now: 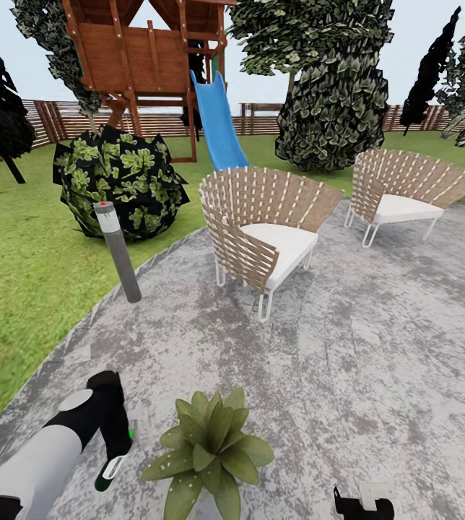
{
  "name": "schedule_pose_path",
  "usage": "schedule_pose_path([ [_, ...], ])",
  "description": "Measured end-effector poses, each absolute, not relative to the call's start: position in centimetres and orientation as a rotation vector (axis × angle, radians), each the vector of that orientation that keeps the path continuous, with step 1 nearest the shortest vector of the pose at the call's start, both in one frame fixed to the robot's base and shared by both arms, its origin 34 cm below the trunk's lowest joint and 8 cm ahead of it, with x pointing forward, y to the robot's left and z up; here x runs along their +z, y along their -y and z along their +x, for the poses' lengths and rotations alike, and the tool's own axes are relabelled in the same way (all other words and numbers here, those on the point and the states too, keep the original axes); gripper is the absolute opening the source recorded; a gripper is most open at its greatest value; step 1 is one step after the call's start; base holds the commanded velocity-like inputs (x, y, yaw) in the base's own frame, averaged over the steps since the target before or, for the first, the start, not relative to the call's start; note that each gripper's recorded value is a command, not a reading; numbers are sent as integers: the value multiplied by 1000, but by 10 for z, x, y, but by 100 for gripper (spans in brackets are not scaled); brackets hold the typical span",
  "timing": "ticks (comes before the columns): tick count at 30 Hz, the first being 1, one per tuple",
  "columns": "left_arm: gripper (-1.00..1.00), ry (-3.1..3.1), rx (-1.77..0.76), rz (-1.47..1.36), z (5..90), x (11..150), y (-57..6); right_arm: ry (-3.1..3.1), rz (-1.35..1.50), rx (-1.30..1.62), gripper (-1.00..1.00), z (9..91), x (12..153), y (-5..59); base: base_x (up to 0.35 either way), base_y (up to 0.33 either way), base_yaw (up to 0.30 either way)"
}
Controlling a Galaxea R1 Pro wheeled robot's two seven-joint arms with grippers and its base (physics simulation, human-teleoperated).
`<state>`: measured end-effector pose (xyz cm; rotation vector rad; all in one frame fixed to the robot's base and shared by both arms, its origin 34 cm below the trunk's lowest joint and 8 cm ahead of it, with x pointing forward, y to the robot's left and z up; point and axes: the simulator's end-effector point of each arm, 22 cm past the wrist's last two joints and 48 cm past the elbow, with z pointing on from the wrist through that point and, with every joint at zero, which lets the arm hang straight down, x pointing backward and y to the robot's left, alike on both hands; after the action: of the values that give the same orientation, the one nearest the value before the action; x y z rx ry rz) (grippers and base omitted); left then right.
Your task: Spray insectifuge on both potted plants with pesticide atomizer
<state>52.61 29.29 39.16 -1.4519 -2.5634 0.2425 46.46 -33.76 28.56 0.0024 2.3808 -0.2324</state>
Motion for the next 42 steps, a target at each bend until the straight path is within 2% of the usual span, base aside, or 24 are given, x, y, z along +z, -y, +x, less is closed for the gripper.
schedule_pose_path([
  [13, -100, 2587, 254, -1469, 553, 414, -282, -2381, 3, -233, 100, 465, 286, 338, 0, 0, 0],
  [28, -100, 2558, 157, -1349, 516, 382, -344, -2381, 2, -232, 100, 465, 286, 337, 0, 0, 0],
  [31, -100, 2576, 156, -1357, 521, 382, -338, -2381, 2, -232, 100, 465, 286, 337, 0, 0, 0],
  [38, -100, 2606, 219, -1462, 552, 397, -279, -2381, 2, -232, 100, 465, 286, 338, 0, 0, 0],
  [42, -100, 2615, 207, -1469, 561, 402, -280, -2381, 2, -232, 100, 465, 286, 337, 0, 0, 0],
])
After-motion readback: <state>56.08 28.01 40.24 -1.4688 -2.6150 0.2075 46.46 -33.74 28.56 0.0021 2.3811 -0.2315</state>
